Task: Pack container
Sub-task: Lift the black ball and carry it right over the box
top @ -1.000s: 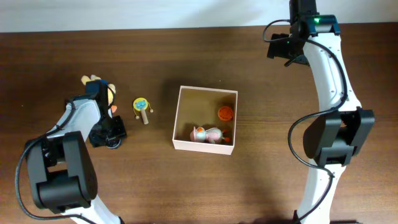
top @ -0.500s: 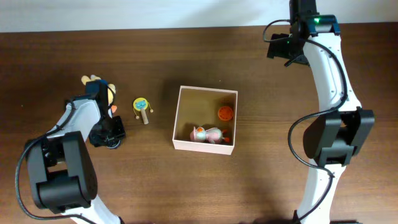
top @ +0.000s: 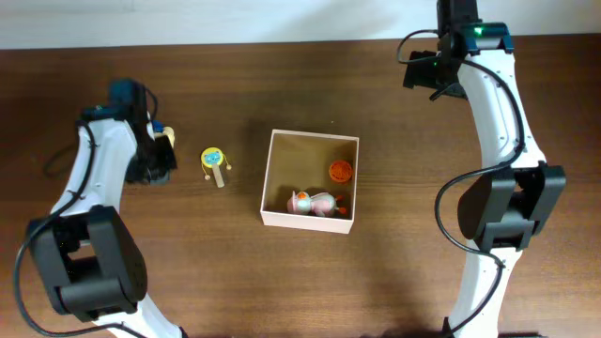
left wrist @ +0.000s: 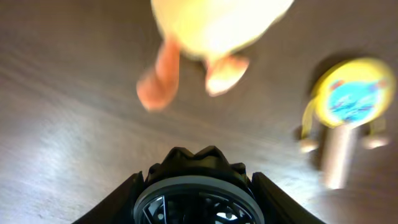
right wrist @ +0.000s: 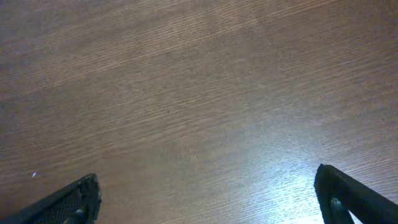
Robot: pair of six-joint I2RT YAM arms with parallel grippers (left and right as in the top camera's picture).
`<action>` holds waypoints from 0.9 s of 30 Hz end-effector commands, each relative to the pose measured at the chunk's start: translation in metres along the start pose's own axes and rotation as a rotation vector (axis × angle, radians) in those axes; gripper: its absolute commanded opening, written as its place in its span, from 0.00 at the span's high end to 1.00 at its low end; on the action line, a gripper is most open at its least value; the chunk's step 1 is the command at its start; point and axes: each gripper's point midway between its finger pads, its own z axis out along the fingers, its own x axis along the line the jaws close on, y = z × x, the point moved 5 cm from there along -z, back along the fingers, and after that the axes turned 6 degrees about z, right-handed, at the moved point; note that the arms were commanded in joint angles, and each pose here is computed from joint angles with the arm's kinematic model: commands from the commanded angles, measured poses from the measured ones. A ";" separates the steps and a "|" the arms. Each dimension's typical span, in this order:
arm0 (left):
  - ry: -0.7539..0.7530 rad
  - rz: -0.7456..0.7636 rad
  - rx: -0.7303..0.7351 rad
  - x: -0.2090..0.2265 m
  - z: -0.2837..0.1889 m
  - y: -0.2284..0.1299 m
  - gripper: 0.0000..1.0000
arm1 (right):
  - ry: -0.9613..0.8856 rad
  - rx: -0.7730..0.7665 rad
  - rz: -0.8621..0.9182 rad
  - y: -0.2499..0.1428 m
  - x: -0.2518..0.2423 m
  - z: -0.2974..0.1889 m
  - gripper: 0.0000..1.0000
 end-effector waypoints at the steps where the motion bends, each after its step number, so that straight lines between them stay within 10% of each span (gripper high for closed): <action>1: -0.050 0.010 -0.086 -0.012 -0.028 0.023 0.52 | -0.006 0.008 0.011 -0.001 -0.002 0.003 0.01; 27: -0.276 0.509 -0.496 -0.241 -0.119 0.016 0.61 | -0.006 0.008 0.011 -0.001 -0.002 0.003 0.01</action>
